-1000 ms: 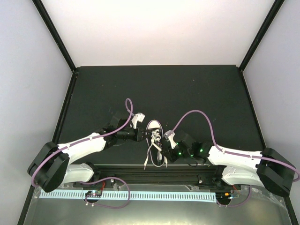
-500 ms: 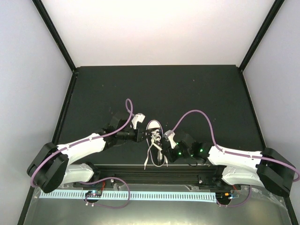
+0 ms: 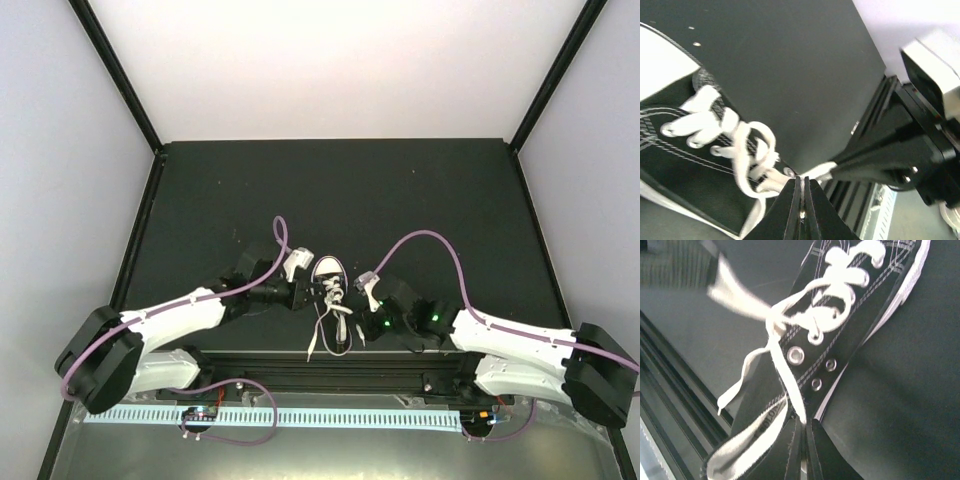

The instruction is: Tie the shoes

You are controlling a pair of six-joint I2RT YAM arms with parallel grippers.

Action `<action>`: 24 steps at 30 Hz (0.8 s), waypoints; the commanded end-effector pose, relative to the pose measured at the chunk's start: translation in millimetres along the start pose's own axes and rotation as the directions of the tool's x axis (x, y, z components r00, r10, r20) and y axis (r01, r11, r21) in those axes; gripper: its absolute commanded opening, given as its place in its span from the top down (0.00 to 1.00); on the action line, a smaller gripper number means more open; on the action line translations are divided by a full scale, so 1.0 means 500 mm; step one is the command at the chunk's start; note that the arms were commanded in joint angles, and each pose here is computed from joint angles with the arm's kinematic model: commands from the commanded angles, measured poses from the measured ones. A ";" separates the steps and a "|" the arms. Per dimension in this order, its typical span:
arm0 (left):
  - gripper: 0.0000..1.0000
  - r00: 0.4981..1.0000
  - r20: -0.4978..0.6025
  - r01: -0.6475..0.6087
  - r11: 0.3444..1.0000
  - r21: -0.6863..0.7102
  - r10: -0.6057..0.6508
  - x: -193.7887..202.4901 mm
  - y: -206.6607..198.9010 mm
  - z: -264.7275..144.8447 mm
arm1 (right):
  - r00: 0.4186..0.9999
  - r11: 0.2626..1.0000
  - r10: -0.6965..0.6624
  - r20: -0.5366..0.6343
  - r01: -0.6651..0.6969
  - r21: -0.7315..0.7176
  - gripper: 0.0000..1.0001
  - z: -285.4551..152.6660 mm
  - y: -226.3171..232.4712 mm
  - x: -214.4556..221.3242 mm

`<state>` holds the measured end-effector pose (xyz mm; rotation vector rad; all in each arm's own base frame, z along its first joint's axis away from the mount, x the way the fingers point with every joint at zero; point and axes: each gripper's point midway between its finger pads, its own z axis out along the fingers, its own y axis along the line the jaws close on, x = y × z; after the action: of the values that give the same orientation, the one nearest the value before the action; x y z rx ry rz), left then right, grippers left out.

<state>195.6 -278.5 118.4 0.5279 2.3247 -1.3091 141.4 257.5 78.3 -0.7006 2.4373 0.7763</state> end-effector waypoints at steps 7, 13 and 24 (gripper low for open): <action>0.98 0.988 -0.129 -0.082 0.996 0.024 0.085 0.105 -0.020 0.010 | 0.997 0.998 0.039 0.070 -0.043 0.049 0.97 0.000 0.006 -0.103; 0.98 0.985 -0.167 -0.045 0.999 0.019 0.048 0.170 -0.011 0.015 | 0.997 0.998 0.039 0.064 -0.042 0.043 0.98 0.018 0.013 -0.116; 0.73 0.991 -0.133 -0.022 0.996 -0.089 0.010 0.166 0.006 0.006 | 0.999 0.997 0.051 0.011 -0.052 0.055 0.98 0.036 0.001 -0.087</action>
<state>114.7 -271.9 57.4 0.6912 2.4998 -1.2554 175.4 281.0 84.5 -0.6335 2.4864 0.7077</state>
